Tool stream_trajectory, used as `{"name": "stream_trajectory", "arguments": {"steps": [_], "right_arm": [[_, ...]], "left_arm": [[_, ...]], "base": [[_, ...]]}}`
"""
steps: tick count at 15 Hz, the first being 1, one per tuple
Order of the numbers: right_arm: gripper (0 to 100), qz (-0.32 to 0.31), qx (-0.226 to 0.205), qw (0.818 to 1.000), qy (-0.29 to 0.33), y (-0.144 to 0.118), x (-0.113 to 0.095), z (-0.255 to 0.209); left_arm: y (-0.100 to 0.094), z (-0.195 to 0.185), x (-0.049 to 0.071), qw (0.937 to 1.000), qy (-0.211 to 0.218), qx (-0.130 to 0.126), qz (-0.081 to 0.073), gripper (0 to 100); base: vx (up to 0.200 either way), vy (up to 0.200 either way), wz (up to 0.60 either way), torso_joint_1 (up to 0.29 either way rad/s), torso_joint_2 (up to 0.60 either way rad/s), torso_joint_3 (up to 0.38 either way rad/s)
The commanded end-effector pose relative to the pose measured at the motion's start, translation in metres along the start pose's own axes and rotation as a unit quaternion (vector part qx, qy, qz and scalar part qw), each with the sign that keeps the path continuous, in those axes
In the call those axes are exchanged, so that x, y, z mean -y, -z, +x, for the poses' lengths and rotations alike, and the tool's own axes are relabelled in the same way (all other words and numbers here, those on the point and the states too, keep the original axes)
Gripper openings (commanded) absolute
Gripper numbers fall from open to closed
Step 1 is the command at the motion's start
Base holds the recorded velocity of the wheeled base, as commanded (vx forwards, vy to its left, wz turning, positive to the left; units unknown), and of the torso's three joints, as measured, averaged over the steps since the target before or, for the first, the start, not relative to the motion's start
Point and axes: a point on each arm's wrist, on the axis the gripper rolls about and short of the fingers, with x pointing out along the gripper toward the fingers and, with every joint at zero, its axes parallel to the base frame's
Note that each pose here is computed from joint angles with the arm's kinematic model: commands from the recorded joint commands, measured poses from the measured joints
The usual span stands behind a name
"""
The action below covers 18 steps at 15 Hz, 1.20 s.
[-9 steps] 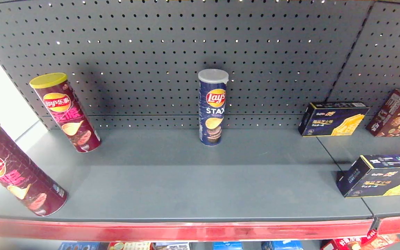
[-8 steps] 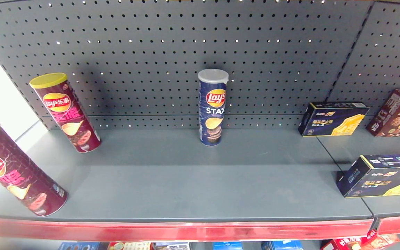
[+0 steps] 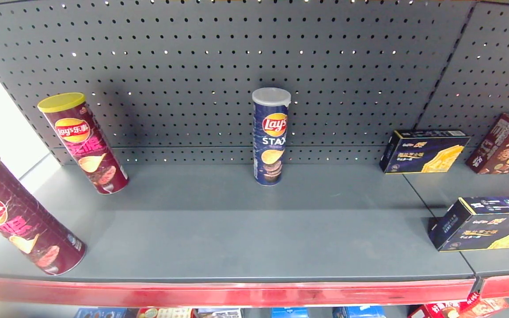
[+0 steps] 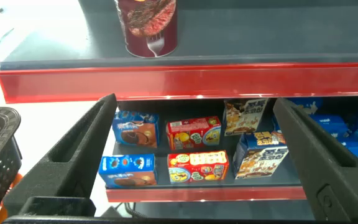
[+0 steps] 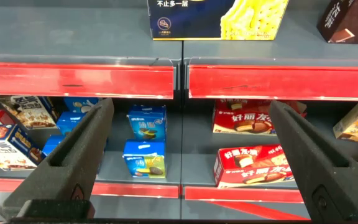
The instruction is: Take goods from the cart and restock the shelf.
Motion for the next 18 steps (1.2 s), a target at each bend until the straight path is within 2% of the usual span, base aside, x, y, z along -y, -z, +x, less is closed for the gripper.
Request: {"name": "stream_trajectory", "arguments": {"steps": [1, 4, 13, 18], "right_arm": [[100, 0.000, -0.001, 1.000, 0.000, 0.0001, 0.0000, 0.0001], [100, 0.000, 0.000, 1.000, 0.000, -0.0001, 0.0000, 0.0001], [100, 0.000, -0.001, 1.000, 0.000, 0.0001, 0.0000, 0.0001], [100, 0.000, 0.000, 1.000, 0.000, -0.0001, 0.0000, 0.0001]], "left_arm": [[0.0000, 0.0000, 0.0000, 1.0000, 0.000, 0.000, 0.000, 100], [0.0000, 0.0000, 0.0000, 1.0000, 0.000, 0.000, 0.000, 100], [0.0000, 0.0000, 0.0000, 1.0000, -0.001, 0.000, 0.000, 100], [0.0000, 0.0000, 0.0000, 1.0000, -0.001, 0.000, 0.000, 100]], "base": [[0.000, 0.000, 0.00, 0.000, 0.00, 0.000], [0.000, 0.000, 0.00, 0.000, 0.00, 0.000], [0.000, 0.000, 0.60, 0.003, 0.00, 0.002], [0.000, 0.000, 0.00, 0.000, 0.00, 0.000]]}}
